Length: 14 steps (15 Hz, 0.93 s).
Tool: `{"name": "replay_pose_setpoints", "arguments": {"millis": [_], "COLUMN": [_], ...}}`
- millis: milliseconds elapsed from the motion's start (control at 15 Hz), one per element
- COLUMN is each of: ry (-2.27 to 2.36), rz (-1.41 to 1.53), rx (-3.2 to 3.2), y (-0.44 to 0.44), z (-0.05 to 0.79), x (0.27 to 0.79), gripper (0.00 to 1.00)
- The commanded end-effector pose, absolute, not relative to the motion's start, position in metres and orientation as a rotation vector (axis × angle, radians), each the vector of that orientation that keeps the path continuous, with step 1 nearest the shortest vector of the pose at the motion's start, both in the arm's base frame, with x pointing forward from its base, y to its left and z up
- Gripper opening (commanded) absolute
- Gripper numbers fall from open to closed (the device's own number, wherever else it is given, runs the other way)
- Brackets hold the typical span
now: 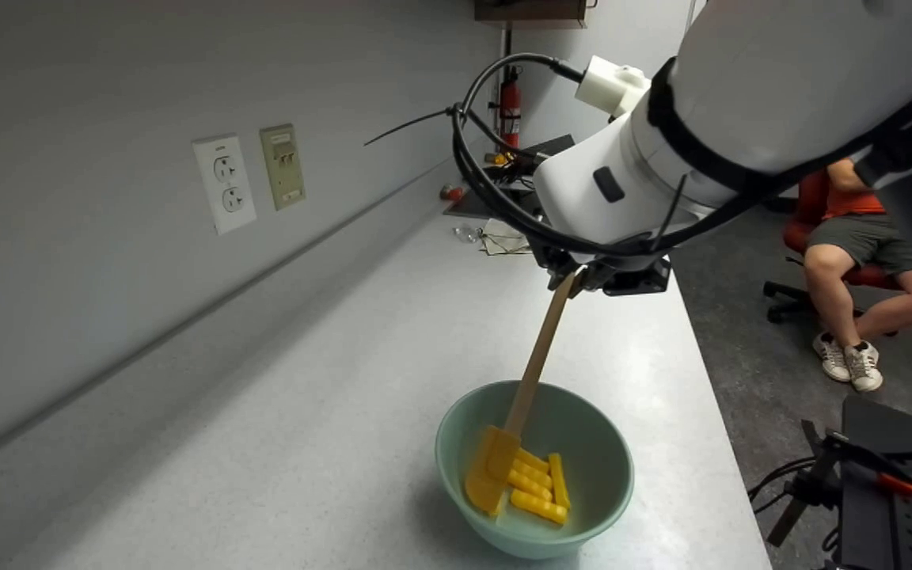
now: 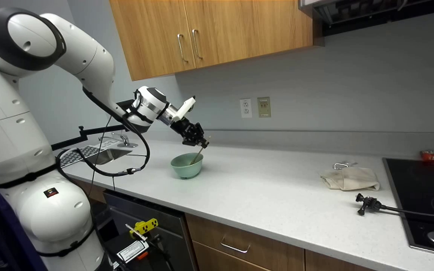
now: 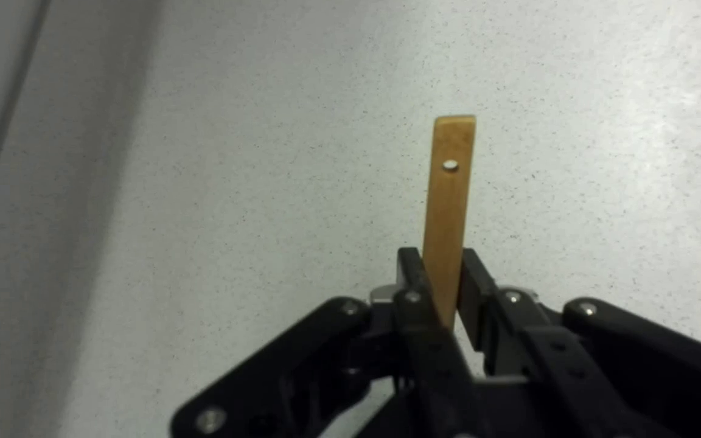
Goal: Use the spatula to stir the potato fries in the bowl
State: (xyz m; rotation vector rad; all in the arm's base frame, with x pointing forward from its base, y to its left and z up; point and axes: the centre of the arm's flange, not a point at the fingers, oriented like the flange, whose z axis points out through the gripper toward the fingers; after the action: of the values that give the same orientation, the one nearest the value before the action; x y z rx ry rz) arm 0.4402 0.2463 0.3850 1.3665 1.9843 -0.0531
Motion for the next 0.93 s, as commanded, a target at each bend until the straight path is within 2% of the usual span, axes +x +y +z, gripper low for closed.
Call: {"name": "replay_pose_setpoints", "arguments": {"millis": [0, 333, 400, 467, 533, 867], "ry": [2.003, 2.013, 2.012, 2.012, 2.012, 2.002], "rz": [-0.068, -0.082, -0.084, -0.083, -0.081, -0.064], "rx": [1.405, 1.465, 1.491, 1.512, 1.536, 1.649], "y": [0.245, 0.243, 0.243, 0.243, 0.242, 0.236], "z": [0.374, 0.366, 0.368, 0.368, 0.370, 0.380], "x": [0.442, 0.445, 0.446, 0.446, 0.447, 0.450], "gripper": [0.04, 0.04, 0.43, 0.44, 0.49, 0.87]}}
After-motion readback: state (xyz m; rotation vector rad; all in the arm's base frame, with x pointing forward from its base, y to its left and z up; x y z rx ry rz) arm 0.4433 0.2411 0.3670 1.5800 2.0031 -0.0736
